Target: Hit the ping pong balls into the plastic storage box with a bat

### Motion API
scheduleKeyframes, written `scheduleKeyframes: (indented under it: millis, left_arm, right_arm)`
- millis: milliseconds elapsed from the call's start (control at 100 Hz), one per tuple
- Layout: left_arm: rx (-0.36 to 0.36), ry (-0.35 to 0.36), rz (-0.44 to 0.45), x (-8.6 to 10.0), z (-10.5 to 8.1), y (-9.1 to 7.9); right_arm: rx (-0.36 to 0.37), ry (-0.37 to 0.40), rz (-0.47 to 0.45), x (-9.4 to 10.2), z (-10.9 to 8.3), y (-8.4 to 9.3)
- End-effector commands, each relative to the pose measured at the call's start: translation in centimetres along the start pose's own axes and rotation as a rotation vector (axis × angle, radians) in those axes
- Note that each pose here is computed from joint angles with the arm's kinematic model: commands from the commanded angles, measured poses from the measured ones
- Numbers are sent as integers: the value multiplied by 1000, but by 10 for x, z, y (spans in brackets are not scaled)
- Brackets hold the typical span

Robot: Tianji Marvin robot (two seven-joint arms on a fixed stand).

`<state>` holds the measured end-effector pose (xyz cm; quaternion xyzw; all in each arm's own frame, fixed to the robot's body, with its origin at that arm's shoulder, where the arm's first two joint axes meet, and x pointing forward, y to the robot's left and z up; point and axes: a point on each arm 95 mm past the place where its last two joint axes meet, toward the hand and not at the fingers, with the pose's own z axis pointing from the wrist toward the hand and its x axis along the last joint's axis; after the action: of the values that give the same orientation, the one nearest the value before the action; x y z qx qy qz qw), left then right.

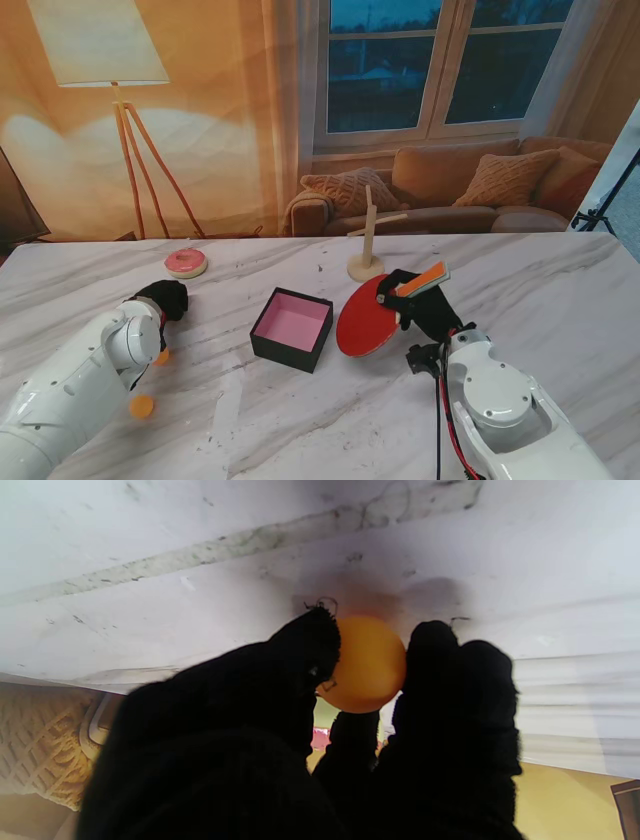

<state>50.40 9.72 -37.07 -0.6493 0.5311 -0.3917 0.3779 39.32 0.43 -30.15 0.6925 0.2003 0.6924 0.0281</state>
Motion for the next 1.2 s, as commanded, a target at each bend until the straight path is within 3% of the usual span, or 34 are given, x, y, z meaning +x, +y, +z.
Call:
scheduleKeyframes:
  millis: [0, 640, 840, 1190]
  left_arm:
    - [-17, 4, -2, 2, 1, 3]
    - [37, 19, -13, 6, -9, -10]
    - [74, 50, -18, 14, -19, -30]
    - [123, 140, -36, 47, -43, -72]
  right_arm:
    - [8, -15, 12, -2, 2, -5]
    - [-21, -41, 62, -6, 7, -12]
    - [-30, -43, 73, -5, 7, -14]
    - [-32, -46, 82, -6, 8, -15]
